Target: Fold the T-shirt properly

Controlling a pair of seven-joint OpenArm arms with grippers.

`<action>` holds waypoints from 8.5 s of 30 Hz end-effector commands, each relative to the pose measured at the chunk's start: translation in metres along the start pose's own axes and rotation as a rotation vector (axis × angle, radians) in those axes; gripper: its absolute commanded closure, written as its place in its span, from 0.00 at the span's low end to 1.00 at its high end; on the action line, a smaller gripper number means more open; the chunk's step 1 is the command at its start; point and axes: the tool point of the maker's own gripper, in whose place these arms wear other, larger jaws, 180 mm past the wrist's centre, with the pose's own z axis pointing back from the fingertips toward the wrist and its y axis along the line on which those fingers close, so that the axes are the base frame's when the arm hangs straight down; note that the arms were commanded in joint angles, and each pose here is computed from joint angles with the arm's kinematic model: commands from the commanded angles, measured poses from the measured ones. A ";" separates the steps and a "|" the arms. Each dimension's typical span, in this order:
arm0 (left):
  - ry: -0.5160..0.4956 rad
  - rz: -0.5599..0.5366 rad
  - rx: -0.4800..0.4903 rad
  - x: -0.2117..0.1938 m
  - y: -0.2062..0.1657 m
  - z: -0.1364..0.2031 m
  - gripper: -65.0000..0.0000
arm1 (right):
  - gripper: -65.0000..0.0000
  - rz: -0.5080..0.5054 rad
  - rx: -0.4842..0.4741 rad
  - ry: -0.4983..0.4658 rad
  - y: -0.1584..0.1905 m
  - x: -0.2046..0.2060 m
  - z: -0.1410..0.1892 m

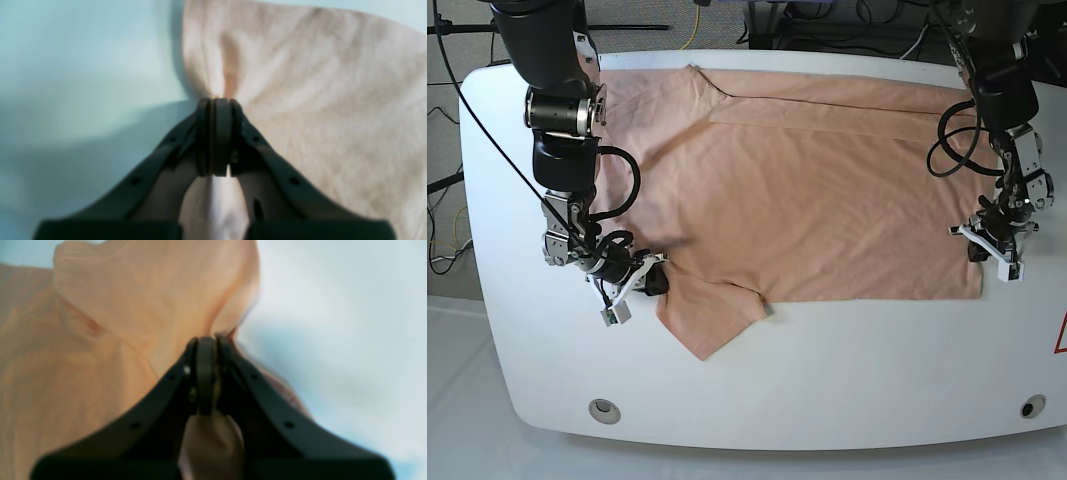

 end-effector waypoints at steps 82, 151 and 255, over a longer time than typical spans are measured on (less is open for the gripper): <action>-0.204 -0.108 0.044 0.075 0.014 0.041 0.43 | 0.99 0.283 -0.091 -0.006 0.012 0.056 0.043; -0.092 0.113 -0.064 0.030 -0.010 -0.026 0.24 | 1.00 0.295 -0.100 0.009 0.009 0.053 0.044; -0.305 -0.211 -0.068 0.100 -0.019 0.047 1.00 | 1.00 0.508 -0.239 0.032 0.025 0.073 0.102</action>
